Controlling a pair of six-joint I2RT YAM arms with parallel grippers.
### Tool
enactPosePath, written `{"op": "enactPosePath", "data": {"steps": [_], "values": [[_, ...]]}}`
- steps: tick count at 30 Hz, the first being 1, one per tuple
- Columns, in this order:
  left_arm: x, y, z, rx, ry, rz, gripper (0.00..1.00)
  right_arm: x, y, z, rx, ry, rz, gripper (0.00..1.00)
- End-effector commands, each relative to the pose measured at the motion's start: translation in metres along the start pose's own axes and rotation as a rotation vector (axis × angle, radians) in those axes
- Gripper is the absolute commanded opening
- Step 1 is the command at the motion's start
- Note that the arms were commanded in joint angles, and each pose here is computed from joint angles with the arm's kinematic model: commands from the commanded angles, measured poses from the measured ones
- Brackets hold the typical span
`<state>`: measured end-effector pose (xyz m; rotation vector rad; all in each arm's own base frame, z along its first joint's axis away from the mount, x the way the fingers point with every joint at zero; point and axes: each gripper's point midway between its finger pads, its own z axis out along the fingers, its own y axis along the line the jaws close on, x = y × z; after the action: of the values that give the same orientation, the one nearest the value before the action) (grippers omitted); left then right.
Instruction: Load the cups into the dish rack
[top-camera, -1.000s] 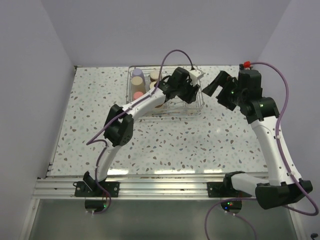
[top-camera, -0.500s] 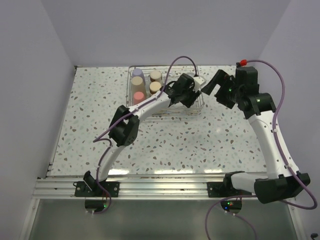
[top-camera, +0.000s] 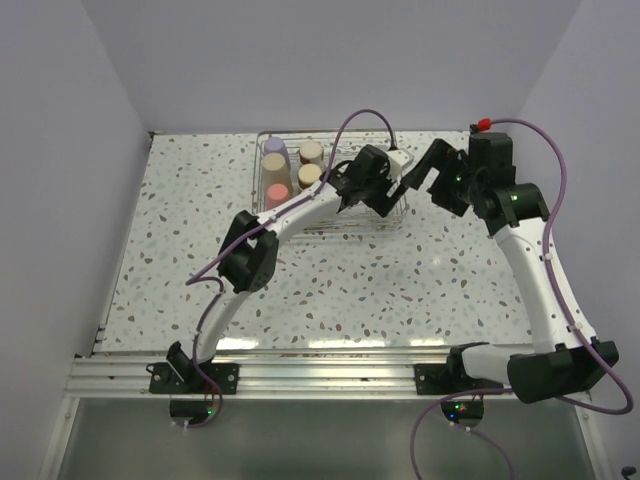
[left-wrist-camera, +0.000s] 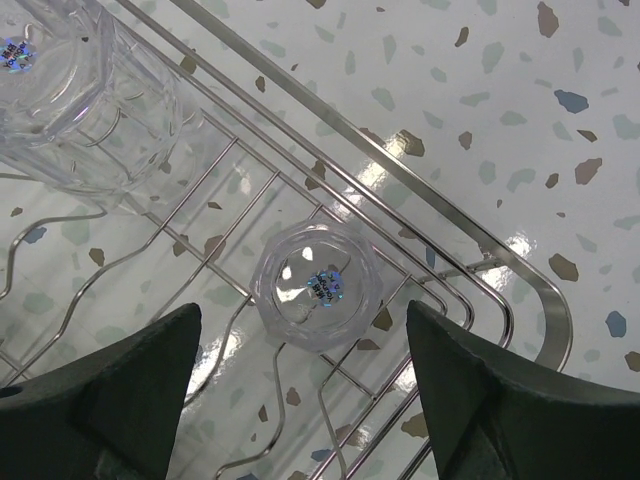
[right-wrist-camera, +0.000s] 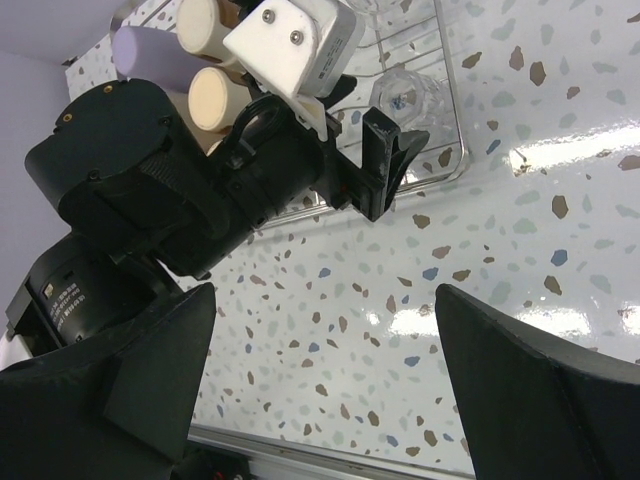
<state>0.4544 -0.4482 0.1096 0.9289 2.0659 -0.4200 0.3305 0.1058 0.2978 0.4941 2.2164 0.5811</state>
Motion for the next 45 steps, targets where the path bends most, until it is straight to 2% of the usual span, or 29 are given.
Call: {"op": "enactPosePath", "data": {"steps": [1,8,14,21,22,23,24,25,26,27,30,31,32,36,37,38,40,41,45], "values": [[-0.015,0.009,-0.004,-0.011,-0.036,-0.011,0.87,-0.010,0.011,-0.005,-0.043,-0.025,-0.014,0.93],[-0.030,0.011,-0.013,-0.008,-0.070,-0.046,0.90,-0.008,0.013,-0.001,-0.053,-0.017,-0.010,0.93],[-0.066,0.012,-0.042,-0.004,-0.149,-0.050,0.92,-0.008,0.013,0.003,-0.057,-0.016,-0.004,0.93],[-0.123,0.033,-0.114,-0.070,-0.280,-0.065,0.93,-0.017,0.020,0.003,-0.073,-0.037,-0.012,0.93],[-0.118,0.035,-0.116,-0.076,-0.274,-0.069,0.93,-0.019,0.021,0.003,-0.078,-0.046,-0.019,0.93],[-0.132,0.045,-0.143,-0.092,-0.322,-0.076,0.94,-0.023,0.024,0.001,-0.089,-0.060,-0.024,0.94],[-0.133,0.050,-0.153,-0.101,-0.335,-0.090,0.94,-0.025,0.025,0.000,-0.095,-0.068,-0.030,0.94],[-0.123,0.055,-0.155,-0.109,-0.329,-0.103,0.94,-0.027,0.027,-0.001,-0.104,-0.080,-0.036,0.94],[-0.131,0.073,-0.183,-0.140,-0.374,-0.129,0.94,-0.031,0.031,-0.004,-0.123,-0.103,-0.041,0.94],[-0.129,0.084,-0.193,-0.154,-0.381,-0.172,0.94,-0.032,0.031,-0.004,-0.127,-0.107,-0.041,0.95],[-0.109,0.132,-0.235,-0.240,-0.389,-0.285,0.93,-0.035,0.035,-0.003,-0.149,-0.131,-0.031,0.95],[-0.089,0.142,-0.238,-0.262,-0.354,-0.306,0.93,-0.034,0.038,-0.003,-0.168,-0.129,-0.022,0.95],[-0.087,0.166,-0.271,-0.336,-0.393,-0.332,0.93,-0.037,0.042,-0.002,-0.194,-0.145,-0.023,0.95],[-0.044,0.208,-0.337,-0.520,-0.400,-0.349,0.93,-0.042,0.052,0.002,-0.234,-0.151,-0.018,0.98],[-0.034,0.216,-0.348,-0.564,-0.400,-0.347,0.95,-0.041,0.051,0.005,-0.231,-0.143,-0.019,0.98],[-0.008,0.228,-0.364,-0.626,-0.380,-0.362,0.99,-0.039,0.053,0.007,-0.240,-0.124,-0.023,0.98],[0.041,0.245,-0.368,-0.728,-0.315,-0.388,1.00,-0.036,0.056,0.014,-0.254,-0.094,-0.032,0.98],[0.054,0.255,-0.390,-0.807,-0.335,-0.419,1.00,-0.033,0.057,0.017,-0.268,-0.079,-0.031,0.98],[0.110,0.259,-0.394,-0.837,-0.332,-0.536,1.00,-0.025,0.055,0.024,-0.282,-0.062,0.018,0.98]]}}
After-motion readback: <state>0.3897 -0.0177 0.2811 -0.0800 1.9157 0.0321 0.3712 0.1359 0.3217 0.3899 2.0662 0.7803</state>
